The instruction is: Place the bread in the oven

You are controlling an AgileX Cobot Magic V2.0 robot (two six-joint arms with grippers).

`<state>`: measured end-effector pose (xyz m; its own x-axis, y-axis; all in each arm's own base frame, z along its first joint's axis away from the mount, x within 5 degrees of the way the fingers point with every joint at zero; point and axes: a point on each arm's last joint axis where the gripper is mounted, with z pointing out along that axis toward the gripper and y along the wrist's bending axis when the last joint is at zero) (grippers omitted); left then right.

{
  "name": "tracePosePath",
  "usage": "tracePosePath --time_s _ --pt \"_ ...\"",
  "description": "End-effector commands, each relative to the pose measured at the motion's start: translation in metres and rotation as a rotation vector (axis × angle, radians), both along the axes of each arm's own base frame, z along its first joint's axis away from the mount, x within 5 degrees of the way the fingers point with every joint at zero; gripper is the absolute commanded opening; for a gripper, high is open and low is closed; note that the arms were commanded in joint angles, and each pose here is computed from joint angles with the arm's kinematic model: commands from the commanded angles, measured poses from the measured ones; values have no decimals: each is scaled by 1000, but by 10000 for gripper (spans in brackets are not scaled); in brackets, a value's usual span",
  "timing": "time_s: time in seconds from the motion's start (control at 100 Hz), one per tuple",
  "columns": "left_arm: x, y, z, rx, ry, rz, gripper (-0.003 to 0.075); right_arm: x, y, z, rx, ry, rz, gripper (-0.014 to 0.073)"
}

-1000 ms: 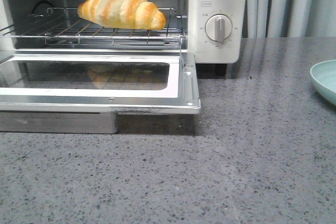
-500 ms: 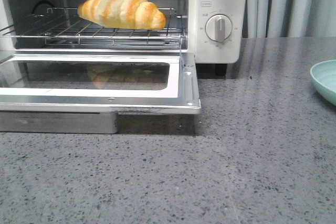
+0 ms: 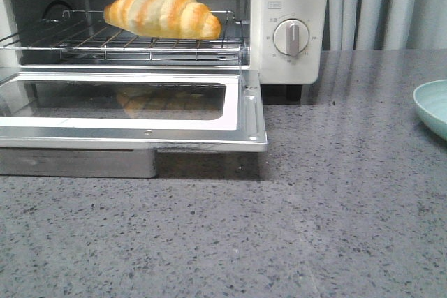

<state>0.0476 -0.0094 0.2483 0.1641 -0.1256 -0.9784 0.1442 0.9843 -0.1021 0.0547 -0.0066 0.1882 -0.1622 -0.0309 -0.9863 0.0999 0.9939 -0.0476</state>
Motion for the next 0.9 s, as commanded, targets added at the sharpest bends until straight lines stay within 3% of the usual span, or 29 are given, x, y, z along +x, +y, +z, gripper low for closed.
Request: tracePosePath --time_s 0.0,0.43,0.74,0.89 --pt "-6 2 11 -31 -59 14 -21 0 0 4 -6 -83 1 452" --pt "-6 2 11 -31 -59 14 -21 0 0 5 -8 -101 2 444" --pt "-6 2 11 -31 -59 14 -21 1 1 10 -75 -147 11 69" --pt "-6 2 11 -31 -59 14 -21 0 0 8 -74 -123 10 -36"
